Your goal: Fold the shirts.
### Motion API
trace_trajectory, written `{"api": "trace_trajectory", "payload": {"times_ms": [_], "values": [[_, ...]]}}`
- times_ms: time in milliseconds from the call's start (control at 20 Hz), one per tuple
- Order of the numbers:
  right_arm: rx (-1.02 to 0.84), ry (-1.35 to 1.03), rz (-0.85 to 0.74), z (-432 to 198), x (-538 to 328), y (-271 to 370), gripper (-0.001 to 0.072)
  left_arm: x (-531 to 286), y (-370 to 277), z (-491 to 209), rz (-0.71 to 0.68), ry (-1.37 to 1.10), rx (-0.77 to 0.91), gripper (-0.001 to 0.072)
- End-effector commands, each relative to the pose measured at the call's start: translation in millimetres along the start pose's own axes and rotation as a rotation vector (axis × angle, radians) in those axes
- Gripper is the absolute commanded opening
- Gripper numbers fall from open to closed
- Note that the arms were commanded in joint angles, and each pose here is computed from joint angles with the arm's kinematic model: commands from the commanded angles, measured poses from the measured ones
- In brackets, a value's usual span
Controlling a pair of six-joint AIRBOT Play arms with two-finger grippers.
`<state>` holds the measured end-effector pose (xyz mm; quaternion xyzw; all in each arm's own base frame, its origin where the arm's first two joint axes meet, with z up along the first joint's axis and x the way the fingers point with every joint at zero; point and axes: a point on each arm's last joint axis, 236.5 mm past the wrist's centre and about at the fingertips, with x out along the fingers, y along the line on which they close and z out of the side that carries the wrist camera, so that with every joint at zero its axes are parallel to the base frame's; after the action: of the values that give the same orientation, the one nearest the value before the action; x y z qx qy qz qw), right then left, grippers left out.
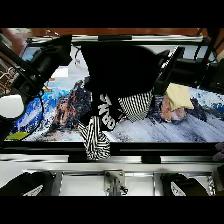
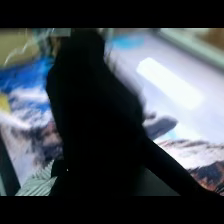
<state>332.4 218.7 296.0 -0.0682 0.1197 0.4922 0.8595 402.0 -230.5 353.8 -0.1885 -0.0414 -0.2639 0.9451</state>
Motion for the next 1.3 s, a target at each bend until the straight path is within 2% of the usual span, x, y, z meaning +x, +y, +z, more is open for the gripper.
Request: {"api": "trace_trajectory", "payload": {"times_ms": [0, 50, 400, 500, 600, 750, 900, 1100, 1250], "values": [[-0.007, 0.011, -0.010, -2.2, -0.9, -2.2, 0.0267, -4.5, -30.6, -4.6, -0.122, 0.120, 0.165, 0.0051], [-0.008, 0.018, -0.017, -3.9, -1.0, -3.8, 0.0507, -7.6, -31.2, -4.8, -0.136, 0.147, 0.193, 0.0050], [0.078, 0.069, -0.074, -10.5, -9.7, -9.2, 0.0512, -23.9, -1.6, -22.5, -0.122, 0.321, 0.351, 0.0049], [0.095, 0.176, -0.118, -27.7, -22.6, -9.3, 0.0513, -23.7, 3.6, -21.9, -0.105, 0.323, 0.363, 0.0049], [0.192, 0.343, -0.157, -63.3, -39.6, -6.0, 0.0512, -23.0, 6.3, -24.8, -0.101, 0.332, 0.375, 0.0049], [0.313, 0.503, -0.109, -96.5, -54.3, 17.3, 0.0512, -18.0, 8.8, -35.7, -0.102, 0.356, 0.369, 0.0049], [0.328, 0.567, -0.096, -107.2, -65.0, 27.4, 0.0512, -8.2, 10.1, -60.9, -0.113, 0.407, 0.348, 0.0048], [0.396, 0.640, -0.082, -117.1, -85.6, 52.3, 0.0511, 0.1, 16.8, -79.8, -0.108, 0.443, 0.345, 0.0049], [0.438, 0.515, -0.113, -118.6, -81.3, 65.8, 0.0510, 0.8, 21.6, -80.9, -0.098, 0.447, 0.365, 0.0049]]}}
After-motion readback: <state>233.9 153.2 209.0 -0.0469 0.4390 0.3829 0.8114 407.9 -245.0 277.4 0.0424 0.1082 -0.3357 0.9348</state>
